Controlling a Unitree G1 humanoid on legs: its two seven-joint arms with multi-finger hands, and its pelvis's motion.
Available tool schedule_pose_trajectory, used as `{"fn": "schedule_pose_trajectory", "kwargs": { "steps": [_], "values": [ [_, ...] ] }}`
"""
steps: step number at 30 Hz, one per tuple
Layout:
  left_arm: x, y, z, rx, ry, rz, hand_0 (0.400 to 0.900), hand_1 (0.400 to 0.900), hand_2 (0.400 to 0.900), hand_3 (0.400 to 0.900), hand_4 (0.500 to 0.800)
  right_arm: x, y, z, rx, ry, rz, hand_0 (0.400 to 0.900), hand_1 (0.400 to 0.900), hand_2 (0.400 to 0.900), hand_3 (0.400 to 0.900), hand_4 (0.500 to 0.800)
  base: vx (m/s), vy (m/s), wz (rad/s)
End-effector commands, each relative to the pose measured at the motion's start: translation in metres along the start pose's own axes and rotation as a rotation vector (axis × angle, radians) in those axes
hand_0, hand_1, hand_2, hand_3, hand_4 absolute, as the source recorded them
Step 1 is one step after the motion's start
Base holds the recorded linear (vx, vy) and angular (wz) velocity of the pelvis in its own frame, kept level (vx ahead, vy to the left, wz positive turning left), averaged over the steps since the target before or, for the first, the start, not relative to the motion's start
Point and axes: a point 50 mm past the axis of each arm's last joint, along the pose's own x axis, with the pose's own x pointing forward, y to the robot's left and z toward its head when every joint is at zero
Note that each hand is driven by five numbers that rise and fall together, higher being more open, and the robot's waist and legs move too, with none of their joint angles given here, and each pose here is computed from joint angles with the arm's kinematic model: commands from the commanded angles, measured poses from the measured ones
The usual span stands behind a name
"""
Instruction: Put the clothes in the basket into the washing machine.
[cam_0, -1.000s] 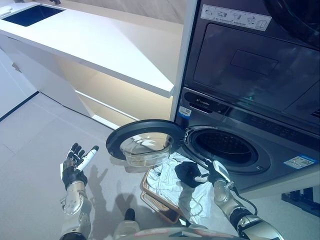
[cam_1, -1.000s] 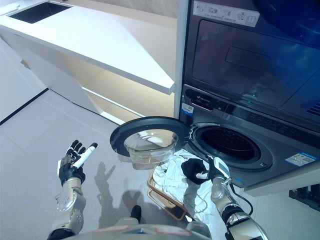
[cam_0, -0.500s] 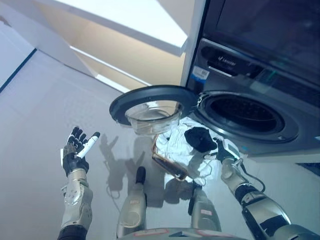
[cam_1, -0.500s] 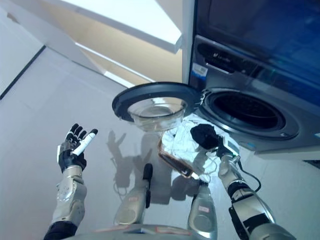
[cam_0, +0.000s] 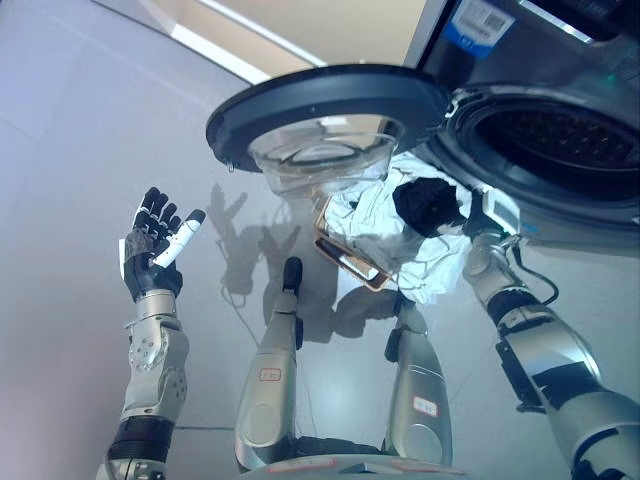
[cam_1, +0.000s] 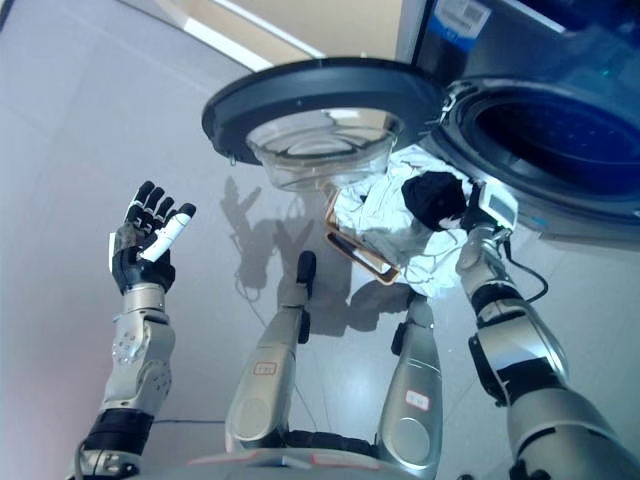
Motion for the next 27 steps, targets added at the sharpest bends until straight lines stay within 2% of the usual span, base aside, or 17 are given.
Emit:
{"fn": "schedule_pose_trajectory", "kwargs": {
  "steps": [1,11,21,27],
  "values": [
    [-0.001,0.006,0.051,-0.002,-0.253,-0.016,0.900,0.900,0.900,0.900,0.800,0.016,-0.041,0.009,-0.025,-0.027,-0.167,0.900,0.900,0.900,0.900,0.800,-0.060,0.007,-0.01],
    [0.003,-0.012,0.080,-0.038,-0.392,-0.066,0.900,0.900,0.900,0.900,0.800,0.030,-0.089,0.028,0.109,-0.056,-0.308,0.900,0.900,0.900,0.900,0.800,-0.046,-0.005,0.04],
    [0.005,-0.021,0.094,-0.077,-0.463,-0.072,0.900,0.900,0.900,0.900,0.800,0.028,-0.088,0.059,0.200,-0.164,-0.299,0.900,0.900,0.900,0.900,0.800,-0.010,0.009,-0.02],
    [0.005,-0.021,0.107,-0.080,-0.519,-0.082,0.900,0.900,0.900,0.900,0.800,0.031,-0.095,0.065,0.174,-0.164,-0.316,0.900,0.900,0.900,0.900,0.800,-0.013,0.017,-0.03]
  ]
}}
